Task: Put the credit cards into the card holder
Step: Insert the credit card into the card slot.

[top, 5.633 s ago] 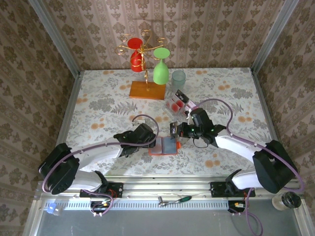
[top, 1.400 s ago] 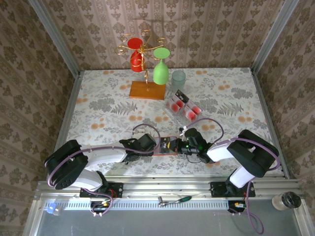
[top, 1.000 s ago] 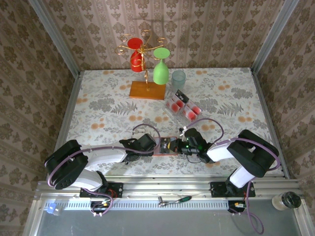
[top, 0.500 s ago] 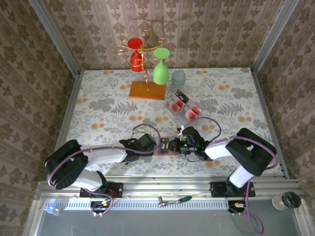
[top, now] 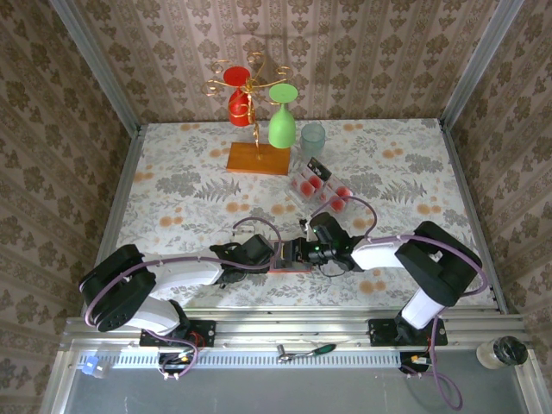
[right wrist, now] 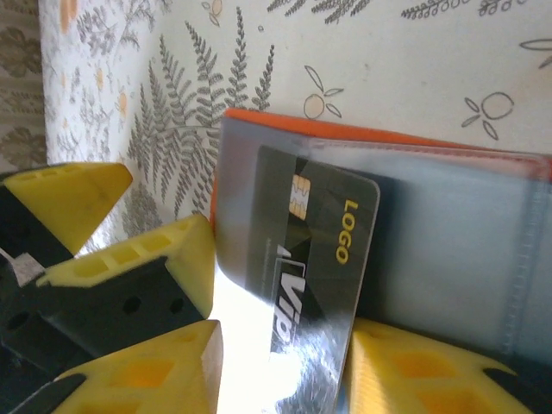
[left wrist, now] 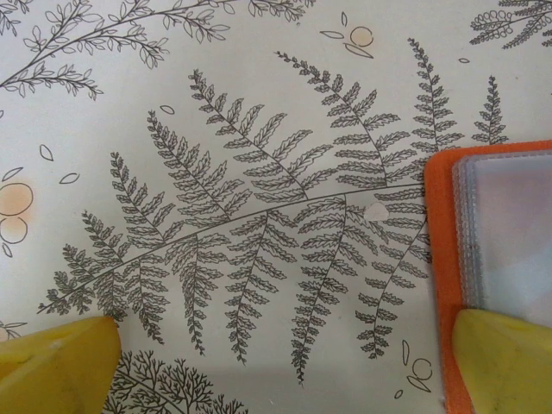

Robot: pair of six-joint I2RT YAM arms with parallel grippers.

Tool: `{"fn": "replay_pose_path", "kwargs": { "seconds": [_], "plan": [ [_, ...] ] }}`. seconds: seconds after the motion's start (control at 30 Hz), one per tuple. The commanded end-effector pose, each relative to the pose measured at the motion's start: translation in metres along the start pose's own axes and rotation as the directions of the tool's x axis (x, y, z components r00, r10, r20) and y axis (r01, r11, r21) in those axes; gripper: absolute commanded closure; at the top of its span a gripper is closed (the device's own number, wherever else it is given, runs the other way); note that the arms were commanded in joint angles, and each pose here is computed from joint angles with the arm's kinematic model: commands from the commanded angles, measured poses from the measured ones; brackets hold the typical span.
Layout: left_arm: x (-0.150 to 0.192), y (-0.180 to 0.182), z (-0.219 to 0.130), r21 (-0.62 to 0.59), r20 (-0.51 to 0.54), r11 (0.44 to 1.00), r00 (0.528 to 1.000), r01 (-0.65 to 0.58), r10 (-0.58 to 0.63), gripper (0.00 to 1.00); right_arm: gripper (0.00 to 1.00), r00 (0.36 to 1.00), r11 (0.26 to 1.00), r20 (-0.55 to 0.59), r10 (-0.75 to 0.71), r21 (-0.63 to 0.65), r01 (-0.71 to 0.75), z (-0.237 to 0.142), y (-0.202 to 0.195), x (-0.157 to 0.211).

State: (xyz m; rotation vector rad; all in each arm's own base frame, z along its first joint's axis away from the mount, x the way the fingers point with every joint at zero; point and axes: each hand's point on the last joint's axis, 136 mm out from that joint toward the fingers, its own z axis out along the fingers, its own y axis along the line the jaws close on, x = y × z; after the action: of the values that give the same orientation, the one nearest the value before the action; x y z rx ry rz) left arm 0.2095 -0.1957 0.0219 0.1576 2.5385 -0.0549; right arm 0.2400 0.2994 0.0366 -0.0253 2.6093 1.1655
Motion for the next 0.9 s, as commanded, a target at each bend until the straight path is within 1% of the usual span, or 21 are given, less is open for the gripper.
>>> {"fn": "replay_pose_path", "kwargs": {
  "seconds": [0.0,0.1,0.13,0.2,0.23,0.27,0.37,0.43,0.53,0.87],
  "plan": [
    [0.007,0.005,0.003,-0.018,-0.014,1.000,1.000,-0.001,0.001,0.00,0.56,0.998,0.995,-0.052,-0.025,0.097,0.030,-0.013,-0.015,0.007],
    [0.007,0.006,0.004,-0.019,-0.014,1.000,1.000,0.001,-0.001,0.00,0.56,0.998,0.992,-0.027,-0.050,0.115,0.053,-0.025,-0.012,-0.003],
    [0.007,0.006,0.004,-0.019,-0.014,1.000,1.000,0.001,-0.002,0.00,0.57,0.998,0.991,-0.020,-0.059,0.123,0.061,-0.028,-0.011,-0.006],
    [0.007,0.005,0.003,-0.016,-0.011,1.000,1.000,0.003,-0.004,0.00,0.64,0.997,0.988,-0.012,-0.079,0.133,0.080,-0.033,-0.009,-0.012],
    [0.007,0.006,0.004,-0.017,-0.011,1.000,1.000,0.004,-0.004,0.00,0.72,0.996,0.987,-0.015,-0.087,0.135,0.088,-0.034,-0.007,-0.013],
    [0.006,0.005,0.003,-0.014,-0.009,1.000,1.000,0.005,-0.005,0.00,0.77,0.995,0.986,-0.021,-0.093,0.134,0.095,-0.034,-0.004,-0.014],
    [0.006,0.006,0.004,-0.015,-0.008,1.000,1.000,0.004,-0.004,0.00,0.86,0.994,0.987,-0.035,-0.099,0.123,0.103,-0.029,0.000,-0.018],
    [0.006,0.006,0.004,-0.015,-0.008,1.000,1.000,0.005,-0.005,0.00,0.90,0.994,0.988,-0.042,-0.099,0.116,0.103,-0.024,0.002,-0.019],
    [0.006,0.006,0.005,-0.015,-0.008,1.000,1.000,0.005,-0.005,0.00,0.94,0.994,0.988,-0.053,-0.099,0.117,0.105,-0.017,0.003,-0.021],
    [0.006,0.005,0.005,-0.010,-0.006,1.000,1.000,0.009,-0.009,0.00,0.95,0.991,0.987,-0.106,-0.085,0.129,0.098,0.007,-0.002,-0.010]
  ]
}}
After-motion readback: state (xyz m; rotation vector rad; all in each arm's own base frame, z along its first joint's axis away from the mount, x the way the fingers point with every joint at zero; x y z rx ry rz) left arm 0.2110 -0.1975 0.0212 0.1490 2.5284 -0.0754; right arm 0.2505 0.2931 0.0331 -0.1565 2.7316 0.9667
